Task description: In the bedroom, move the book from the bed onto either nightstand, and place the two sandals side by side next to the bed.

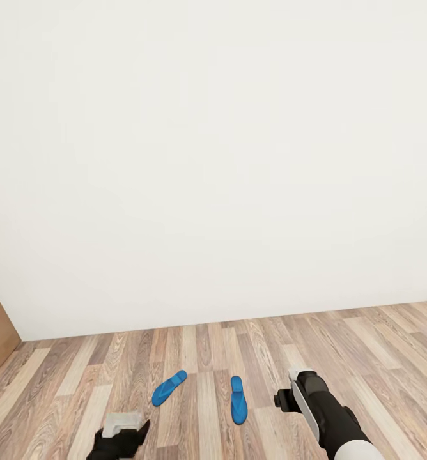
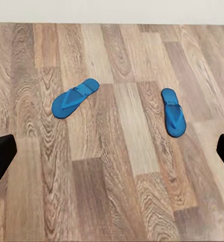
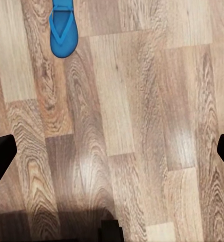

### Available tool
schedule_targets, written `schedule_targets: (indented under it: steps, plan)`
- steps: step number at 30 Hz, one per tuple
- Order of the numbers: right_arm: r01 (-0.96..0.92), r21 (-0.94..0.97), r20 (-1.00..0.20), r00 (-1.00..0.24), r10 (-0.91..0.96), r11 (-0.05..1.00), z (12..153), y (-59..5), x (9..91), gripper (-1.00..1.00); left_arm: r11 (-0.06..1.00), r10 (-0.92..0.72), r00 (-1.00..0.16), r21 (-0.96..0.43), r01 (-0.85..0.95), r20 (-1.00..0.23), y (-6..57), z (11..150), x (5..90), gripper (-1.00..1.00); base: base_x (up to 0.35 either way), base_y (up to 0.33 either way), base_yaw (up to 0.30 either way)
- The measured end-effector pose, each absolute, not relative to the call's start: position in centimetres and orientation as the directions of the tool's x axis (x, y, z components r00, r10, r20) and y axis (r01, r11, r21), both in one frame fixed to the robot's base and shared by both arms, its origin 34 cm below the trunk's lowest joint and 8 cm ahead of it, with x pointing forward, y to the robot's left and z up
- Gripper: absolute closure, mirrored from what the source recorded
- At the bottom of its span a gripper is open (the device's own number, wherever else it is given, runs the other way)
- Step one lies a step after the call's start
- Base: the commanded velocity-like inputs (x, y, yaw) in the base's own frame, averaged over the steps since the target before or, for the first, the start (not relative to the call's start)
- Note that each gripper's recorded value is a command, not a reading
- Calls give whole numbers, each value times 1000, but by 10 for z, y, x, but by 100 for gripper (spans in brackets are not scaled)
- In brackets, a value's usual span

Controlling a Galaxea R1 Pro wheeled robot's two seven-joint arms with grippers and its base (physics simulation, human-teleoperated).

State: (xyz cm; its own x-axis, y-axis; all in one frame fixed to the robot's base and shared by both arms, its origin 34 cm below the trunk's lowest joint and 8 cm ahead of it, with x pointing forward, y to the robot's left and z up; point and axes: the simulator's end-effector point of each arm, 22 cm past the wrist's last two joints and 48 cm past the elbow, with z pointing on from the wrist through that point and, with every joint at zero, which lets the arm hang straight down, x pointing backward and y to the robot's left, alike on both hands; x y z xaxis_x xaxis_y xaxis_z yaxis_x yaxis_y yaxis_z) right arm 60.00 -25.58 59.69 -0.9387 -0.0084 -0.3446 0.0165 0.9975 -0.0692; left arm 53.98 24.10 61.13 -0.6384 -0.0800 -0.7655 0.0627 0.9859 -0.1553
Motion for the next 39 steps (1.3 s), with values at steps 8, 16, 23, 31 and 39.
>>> schedule_targets:
  steps: [8,16,23,31,39]
  plan:
    - [16,-69,-344,-939,-9,997,597,-255,600,-100,897,-126,-597,-348,273,-792,209,715,599,-100,0,0,0]
    - [16,-69,-344,-939,-9,997,586,-256,599,-100,890,-179,-583,-382,247,-793,232,714,605,-100,0,0,0]
    - [16,-68,-345,-939,-8,998,573,-255,598,-100,846,-271,-599,-483,225,-754,268,691,587,-100,0,0,0]
    - [15,-63,-349,-937,-8,998,559,-253,597,-100,828,-307,-624,-525,197,-718,275,655,573,-100,0,0,0]
    - [14,-62,-350,-937,-8,998,555,-251,597,-100,828,-308,-623,-525,196,-719,276,650,572,-100,0,0,0]
